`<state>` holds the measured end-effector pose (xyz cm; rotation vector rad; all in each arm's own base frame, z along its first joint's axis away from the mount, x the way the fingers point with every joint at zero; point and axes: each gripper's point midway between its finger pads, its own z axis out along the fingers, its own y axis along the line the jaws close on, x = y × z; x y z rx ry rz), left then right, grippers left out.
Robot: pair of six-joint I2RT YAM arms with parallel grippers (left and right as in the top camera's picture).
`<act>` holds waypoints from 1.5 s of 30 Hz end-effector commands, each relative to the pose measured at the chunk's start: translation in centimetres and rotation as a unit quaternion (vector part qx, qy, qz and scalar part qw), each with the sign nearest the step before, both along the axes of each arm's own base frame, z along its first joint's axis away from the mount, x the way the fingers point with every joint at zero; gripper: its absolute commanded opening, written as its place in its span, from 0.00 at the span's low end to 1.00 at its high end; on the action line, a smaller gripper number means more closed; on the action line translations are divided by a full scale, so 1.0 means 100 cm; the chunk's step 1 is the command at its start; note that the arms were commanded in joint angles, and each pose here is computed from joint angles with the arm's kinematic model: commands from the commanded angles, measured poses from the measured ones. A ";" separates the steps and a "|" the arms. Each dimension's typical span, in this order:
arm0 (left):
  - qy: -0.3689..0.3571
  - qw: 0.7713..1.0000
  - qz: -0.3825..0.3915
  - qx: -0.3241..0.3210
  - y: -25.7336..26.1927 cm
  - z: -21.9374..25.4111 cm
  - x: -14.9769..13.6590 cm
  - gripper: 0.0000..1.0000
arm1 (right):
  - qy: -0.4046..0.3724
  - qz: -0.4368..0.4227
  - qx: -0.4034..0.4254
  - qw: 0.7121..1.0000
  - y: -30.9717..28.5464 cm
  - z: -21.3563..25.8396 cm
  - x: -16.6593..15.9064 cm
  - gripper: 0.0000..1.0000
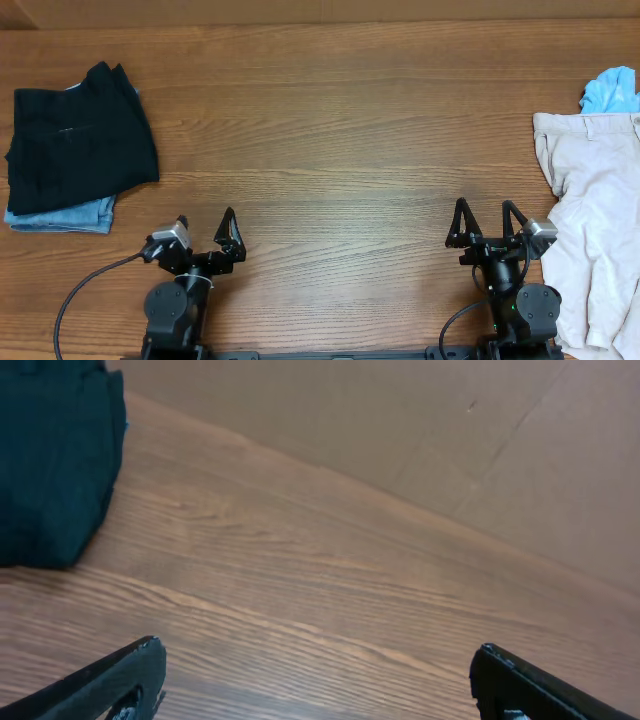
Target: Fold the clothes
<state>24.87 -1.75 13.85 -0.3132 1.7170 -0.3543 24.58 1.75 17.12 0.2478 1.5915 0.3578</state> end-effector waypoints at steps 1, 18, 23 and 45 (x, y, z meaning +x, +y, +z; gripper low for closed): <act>-0.042 0.995 -0.030 0.079 -0.005 0.015 -0.003 1.00 | -0.002 0.000 0.000 1.000 0.000 -0.002 0.000 1.00; -0.071 0.969 -0.077 0.225 -0.016 0.019 -0.005 1.00 | -0.002 0.000 0.000 1.000 0.000 -0.002 0.000 1.00; -0.071 0.969 -0.077 0.225 -0.016 0.019 -0.005 1.00 | -0.002 0.000 0.000 1.000 0.000 -0.002 0.000 1.00; -0.071 0.969 -0.077 0.225 -0.016 0.019 -0.005 1.00 | -0.010 0.003 -0.110 0.994 0.000 -0.002 0.000 1.00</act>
